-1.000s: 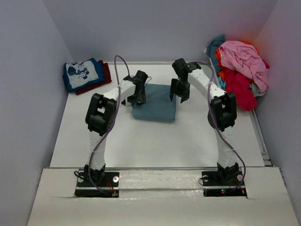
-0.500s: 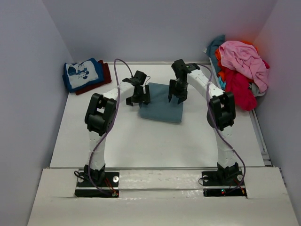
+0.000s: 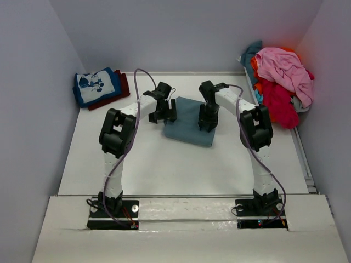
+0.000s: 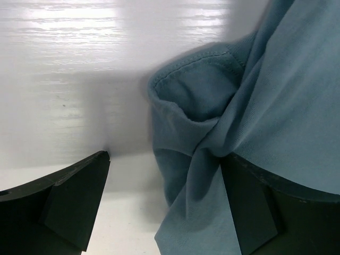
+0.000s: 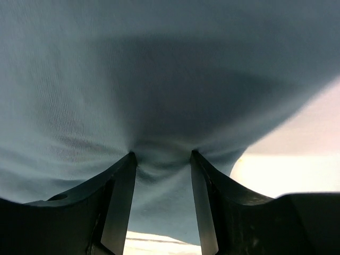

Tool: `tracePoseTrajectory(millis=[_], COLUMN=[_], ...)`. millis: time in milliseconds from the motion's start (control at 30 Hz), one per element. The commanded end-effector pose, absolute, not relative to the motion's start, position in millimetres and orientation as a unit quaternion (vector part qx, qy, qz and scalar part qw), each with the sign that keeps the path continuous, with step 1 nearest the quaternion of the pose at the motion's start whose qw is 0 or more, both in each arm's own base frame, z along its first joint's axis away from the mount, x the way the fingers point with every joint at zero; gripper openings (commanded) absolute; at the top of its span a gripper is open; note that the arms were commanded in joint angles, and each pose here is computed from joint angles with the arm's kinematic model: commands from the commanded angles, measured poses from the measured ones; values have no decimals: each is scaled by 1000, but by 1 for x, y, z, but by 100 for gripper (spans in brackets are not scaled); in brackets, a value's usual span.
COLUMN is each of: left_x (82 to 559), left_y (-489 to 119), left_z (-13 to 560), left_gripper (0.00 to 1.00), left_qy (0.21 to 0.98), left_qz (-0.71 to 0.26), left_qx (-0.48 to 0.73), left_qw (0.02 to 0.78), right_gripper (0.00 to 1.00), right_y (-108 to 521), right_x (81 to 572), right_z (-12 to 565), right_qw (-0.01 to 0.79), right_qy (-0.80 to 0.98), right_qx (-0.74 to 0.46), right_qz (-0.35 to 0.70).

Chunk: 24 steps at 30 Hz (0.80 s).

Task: Fold and stack the t-shirts
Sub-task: Put the neatly folded tshirt into the corner of the board with the left arm

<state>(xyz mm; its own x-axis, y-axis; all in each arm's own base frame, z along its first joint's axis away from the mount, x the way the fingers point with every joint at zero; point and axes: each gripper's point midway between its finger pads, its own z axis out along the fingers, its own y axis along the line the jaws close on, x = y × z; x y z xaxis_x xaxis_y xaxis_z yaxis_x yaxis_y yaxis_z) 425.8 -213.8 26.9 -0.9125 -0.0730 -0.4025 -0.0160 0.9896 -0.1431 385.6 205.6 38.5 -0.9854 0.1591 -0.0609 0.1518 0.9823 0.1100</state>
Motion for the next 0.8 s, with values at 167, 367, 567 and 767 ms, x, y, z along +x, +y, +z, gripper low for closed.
tracePoseTrajectory(millis=[167,367,567,767], left_x=[375,361,342,321], left_y=[-257,-281,-293,-312], left_z=[-9,-11,0,13], left_gripper=[99,99,99,97], left_qy=[989,985,976,954], left_qz=[-97,-141,-194,-275], left_qx=[56,74,98,121], left_qw=[96,67,35,4], right_gripper=[50,50,50,50], right_y=[202,204,204,205], right_x=[362,364,364,363], right_z=[25,17,11,7], right_qw=[14,9,3,2], right_qy=[995,996,996,995], right_qx=[83,79,79,79], right_qz=[51,49,50,53])
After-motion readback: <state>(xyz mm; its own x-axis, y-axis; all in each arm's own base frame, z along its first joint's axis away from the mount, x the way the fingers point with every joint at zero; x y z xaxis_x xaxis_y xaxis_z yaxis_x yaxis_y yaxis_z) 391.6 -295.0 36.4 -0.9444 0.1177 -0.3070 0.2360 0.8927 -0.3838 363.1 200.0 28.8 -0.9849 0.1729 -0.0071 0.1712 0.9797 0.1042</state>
